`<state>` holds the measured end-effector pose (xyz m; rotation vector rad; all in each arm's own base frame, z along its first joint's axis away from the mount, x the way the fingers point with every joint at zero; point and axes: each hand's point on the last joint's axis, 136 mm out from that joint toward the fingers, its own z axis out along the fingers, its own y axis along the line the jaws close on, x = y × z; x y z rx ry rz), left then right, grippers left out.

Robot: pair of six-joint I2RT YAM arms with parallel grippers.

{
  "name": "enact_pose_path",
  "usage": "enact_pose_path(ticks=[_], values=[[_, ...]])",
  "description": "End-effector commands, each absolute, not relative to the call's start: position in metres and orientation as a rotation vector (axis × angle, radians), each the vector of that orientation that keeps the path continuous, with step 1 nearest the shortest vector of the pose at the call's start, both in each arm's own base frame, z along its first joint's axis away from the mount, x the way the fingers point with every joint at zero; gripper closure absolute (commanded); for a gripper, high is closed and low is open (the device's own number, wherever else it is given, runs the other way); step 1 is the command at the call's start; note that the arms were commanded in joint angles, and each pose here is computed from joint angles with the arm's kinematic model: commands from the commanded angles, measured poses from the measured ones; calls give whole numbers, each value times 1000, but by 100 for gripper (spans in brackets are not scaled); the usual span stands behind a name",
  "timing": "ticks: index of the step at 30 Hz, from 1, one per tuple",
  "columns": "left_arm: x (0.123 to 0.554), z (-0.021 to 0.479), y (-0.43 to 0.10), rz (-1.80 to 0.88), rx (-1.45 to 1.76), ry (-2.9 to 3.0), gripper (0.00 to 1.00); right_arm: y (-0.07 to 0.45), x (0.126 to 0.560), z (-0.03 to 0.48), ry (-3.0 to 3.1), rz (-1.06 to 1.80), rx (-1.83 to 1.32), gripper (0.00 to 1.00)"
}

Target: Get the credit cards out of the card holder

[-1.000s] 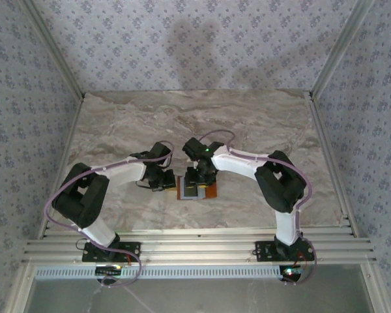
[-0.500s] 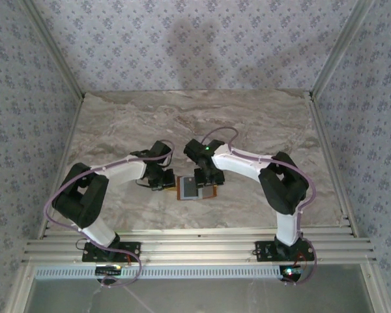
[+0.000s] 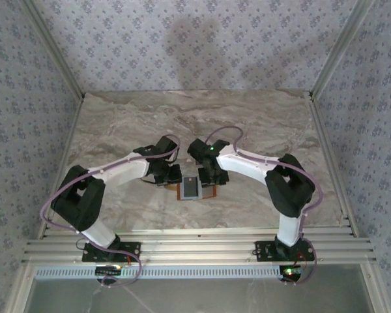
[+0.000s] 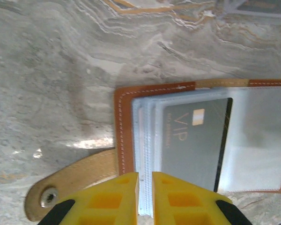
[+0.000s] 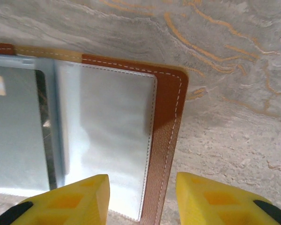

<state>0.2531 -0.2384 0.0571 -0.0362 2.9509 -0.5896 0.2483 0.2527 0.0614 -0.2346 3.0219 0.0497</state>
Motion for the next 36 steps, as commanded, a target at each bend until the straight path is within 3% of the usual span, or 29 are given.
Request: enact_pose_path(ticks=[1, 7, 12, 17, 28, 36], values=[[256, 66, -249, -645, -52, 2935, 84, 245, 249, 78, 2993, 53, -235, 58], [254, 55, -252, -645, -55, 2960, 84, 265, 251, 99, 2959, 249, -245, 62], [250, 41, -254, -665, -80, 2984, 84, 310, 251, 100, 2942, 711, -254, 67], [249, 37, -254, -655, -76, 2989, 84, 332, 264, 91, 2890, 965, -216, 71], [248, 46, -259, -650, -38, 2985, 83, 307, 256, 36, 2993, 990, -111, 74], [247, 37, -257, -605, -39, 3007, 83, 300, 252, 28, 3008, 981, -96, 75]])
